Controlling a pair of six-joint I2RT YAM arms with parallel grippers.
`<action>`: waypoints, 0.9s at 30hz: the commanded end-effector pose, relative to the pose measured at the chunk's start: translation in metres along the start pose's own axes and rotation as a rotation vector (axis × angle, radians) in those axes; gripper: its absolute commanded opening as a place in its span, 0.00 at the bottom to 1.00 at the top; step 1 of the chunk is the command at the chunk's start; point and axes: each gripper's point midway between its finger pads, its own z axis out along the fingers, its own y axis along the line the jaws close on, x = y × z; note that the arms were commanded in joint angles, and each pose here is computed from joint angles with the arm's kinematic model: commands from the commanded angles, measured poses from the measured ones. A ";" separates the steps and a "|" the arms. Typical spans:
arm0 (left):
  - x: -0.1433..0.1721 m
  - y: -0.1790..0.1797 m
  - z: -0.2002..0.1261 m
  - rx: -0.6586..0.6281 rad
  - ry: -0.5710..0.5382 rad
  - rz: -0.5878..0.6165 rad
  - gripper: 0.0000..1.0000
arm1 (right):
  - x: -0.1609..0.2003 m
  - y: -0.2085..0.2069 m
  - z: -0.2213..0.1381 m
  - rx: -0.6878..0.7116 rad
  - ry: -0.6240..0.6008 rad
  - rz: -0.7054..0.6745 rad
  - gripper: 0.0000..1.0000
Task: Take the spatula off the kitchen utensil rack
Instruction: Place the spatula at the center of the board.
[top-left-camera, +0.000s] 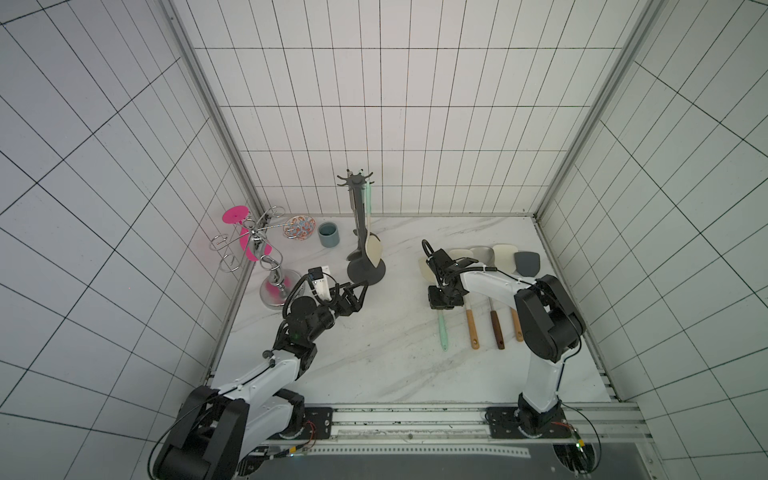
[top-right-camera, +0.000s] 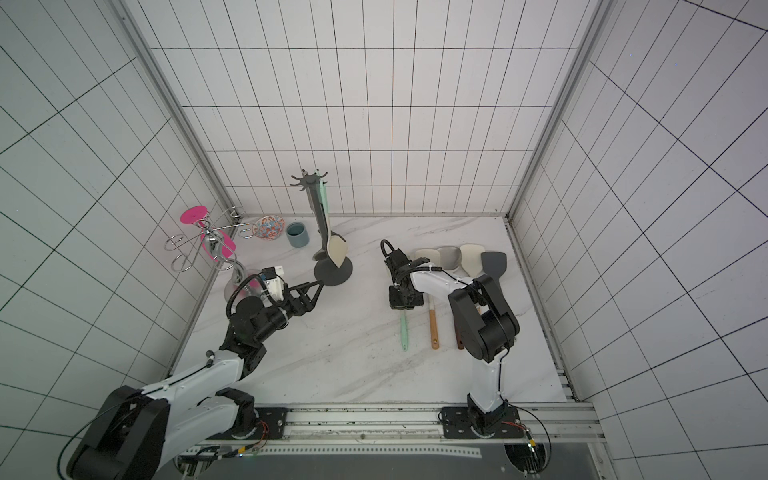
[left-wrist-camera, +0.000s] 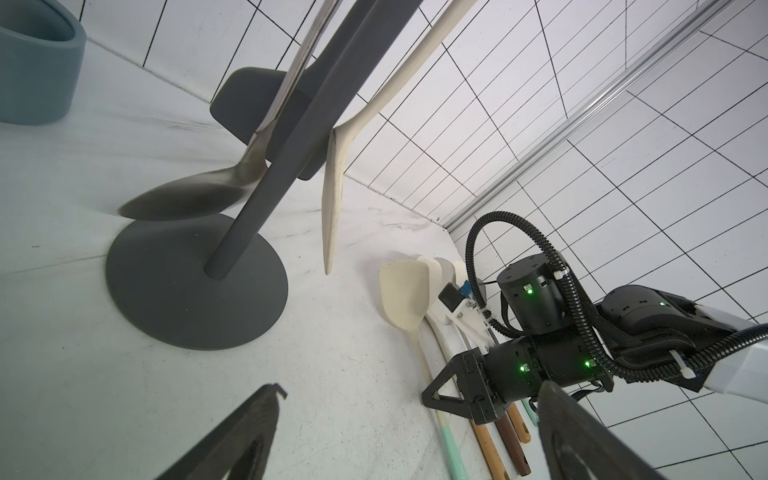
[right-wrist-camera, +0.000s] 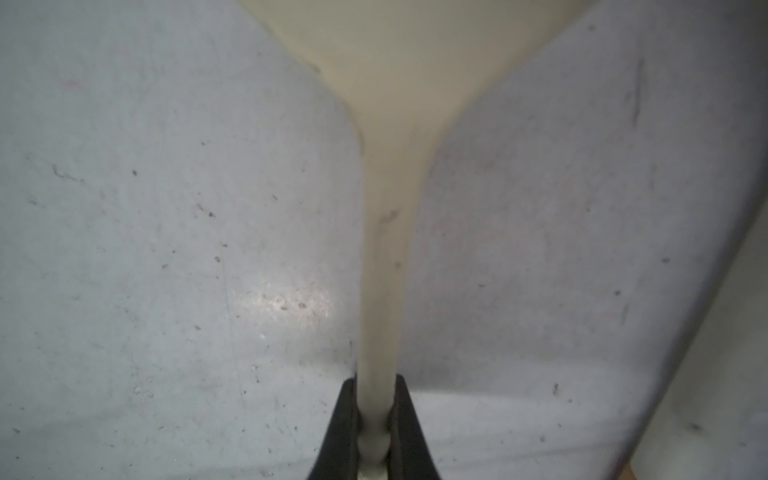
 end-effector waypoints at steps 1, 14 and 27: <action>-0.010 -0.009 0.002 0.027 -0.025 0.013 0.98 | -0.023 0.002 -0.010 0.009 -0.053 0.000 0.00; -0.009 -0.008 0.002 0.026 -0.023 0.013 0.98 | -0.020 -0.006 -0.008 0.047 -0.053 -0.001 0.14; -0.013 -0.014 -0.002 0.038 -0.035 0.025 0.98 | -0.020 -0.003 -0.028 0.017 -0.087 -0.014 0.29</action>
